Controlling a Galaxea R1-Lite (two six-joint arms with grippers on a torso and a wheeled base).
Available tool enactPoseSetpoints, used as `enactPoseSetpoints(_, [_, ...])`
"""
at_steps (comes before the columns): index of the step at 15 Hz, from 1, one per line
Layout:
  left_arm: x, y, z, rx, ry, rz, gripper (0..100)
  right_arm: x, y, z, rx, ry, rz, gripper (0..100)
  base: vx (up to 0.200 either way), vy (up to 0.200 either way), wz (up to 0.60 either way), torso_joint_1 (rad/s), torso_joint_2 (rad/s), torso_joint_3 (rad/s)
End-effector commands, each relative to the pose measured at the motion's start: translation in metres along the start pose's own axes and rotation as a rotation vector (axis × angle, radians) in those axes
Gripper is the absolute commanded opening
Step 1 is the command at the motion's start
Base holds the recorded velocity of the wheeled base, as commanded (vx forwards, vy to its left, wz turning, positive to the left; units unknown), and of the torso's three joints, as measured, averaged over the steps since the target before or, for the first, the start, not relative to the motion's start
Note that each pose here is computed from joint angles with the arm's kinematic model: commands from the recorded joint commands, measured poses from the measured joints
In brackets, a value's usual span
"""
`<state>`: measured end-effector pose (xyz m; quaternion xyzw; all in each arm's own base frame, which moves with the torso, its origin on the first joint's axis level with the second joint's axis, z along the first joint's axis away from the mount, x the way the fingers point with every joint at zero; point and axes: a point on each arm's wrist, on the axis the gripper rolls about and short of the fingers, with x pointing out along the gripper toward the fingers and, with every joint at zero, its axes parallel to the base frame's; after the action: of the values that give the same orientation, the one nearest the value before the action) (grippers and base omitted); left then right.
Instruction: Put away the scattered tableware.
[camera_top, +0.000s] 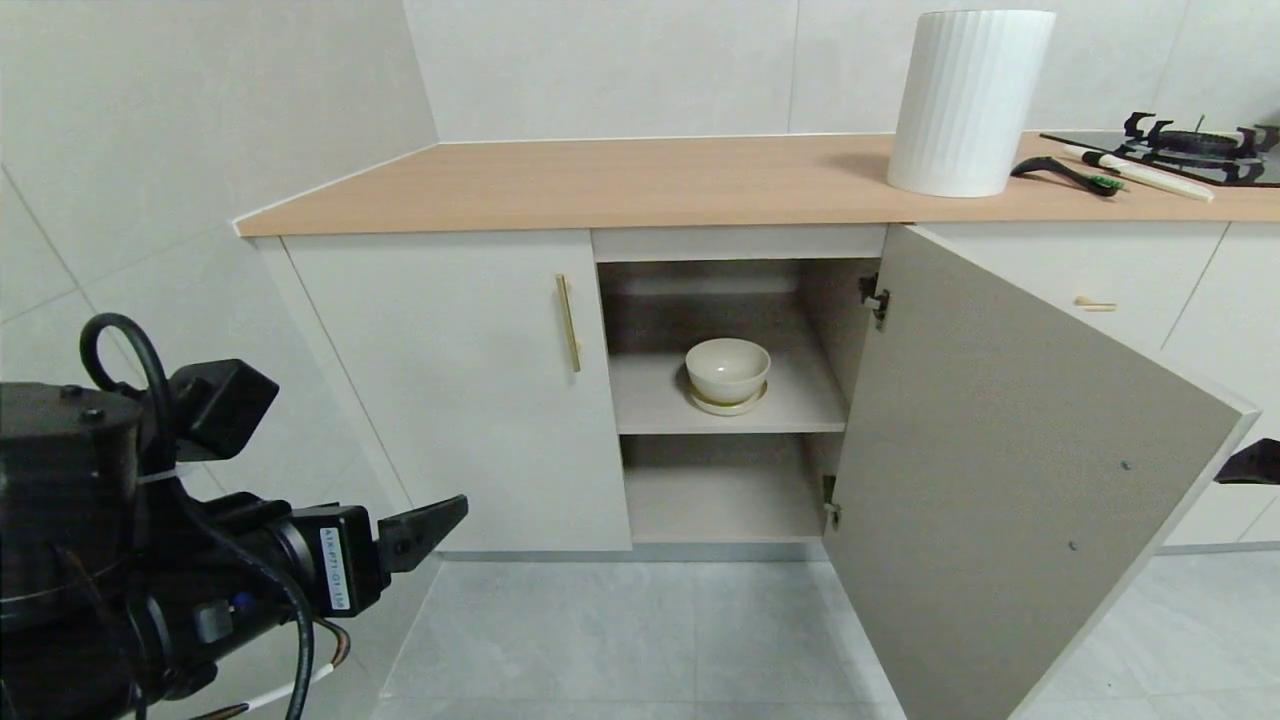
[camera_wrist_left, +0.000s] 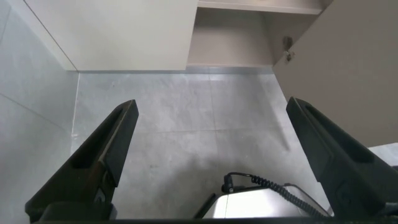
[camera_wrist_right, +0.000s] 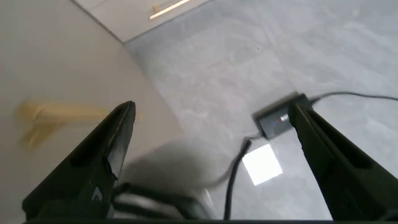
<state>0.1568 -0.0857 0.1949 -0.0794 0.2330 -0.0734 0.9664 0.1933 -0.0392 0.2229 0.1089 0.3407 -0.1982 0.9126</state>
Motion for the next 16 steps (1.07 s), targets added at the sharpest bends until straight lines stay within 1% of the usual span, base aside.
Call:
enactPoseSetpoints(1, [0.000, 0.000, 0.000, -0.001, 0.001, 0.001, 100, 0.018, 0.008, -0.012, -0.032, 0.054, 0.019, 100, 0.000, 0.000, 0.00, 0.000, 0.00, 0.000])
enactPoseSetpoints(2, [0.000, 0.000, 0.000, -0.001, 0.001, 0.001, 100, 0.019, 0.010, -0.013, -0.036, 0.051, 0.038, 100, 0.000, 0.000, 0.00, 0.000, 0.00, 0.000])
enactPoseSetpoints(5, [-0.001, 0.000, 0.001, -0.003, -0.007, 0.000, 100, 0.020, 0.019, -0.016, -0.048, 0.082, 0.144, 100, 0.000, 0.000, 0.00, 0.000, 0.00, 0.000])
enactPoseSetpoints(8, [-0.002, 0.000, 0.002, -0.004, -0.013, -0.004, 100, 0.017, 0.025, -0.018, -0.060, 0.082, 0.182, 100, 0.000, 0.000, 0.00, 0.000, 0.00, 0.000])
enactPoseSetpoints(10, [-0.003, 0.000, 0.003, -0.007, -0.018, -0.006, 100, 0.015, 0.036, -0.020, -0.092, 0.079, 0.237, 100, 0.000, 0.000, 0.00, 0.000, 0.00, 0.000])
enactPoseSetpoints(13, [-0.006, 0.000, 0.005, -0.011, -0.035, -0.012, 100, 0.016, 0.069, -0.030, -0.162, 0.125, 0.370, 100, 0.000, 0.000, 0.00, 0.000, 0.00, 0.000])
enactPoseSetpoints(14, [-0.008, 0.000, 0.007, -0.016, -0.044, -0.016, 100, 0.021, 0.084, -0.032, -0.187, 0.120, 0.410, 100, 0.000, 0.000, 0.00, 0.000, 0.00, 0.000])
enactPoseSetpoints(16, [-0.008, 0.000, 0.008, -0.015, -0.049, -0.017, 100, 0.032, 0.115, -0.038, -0.244, 0.099, 0.490, 100, 0.000, 0.000, 0.00, 0.000, 0.00, 0.000])
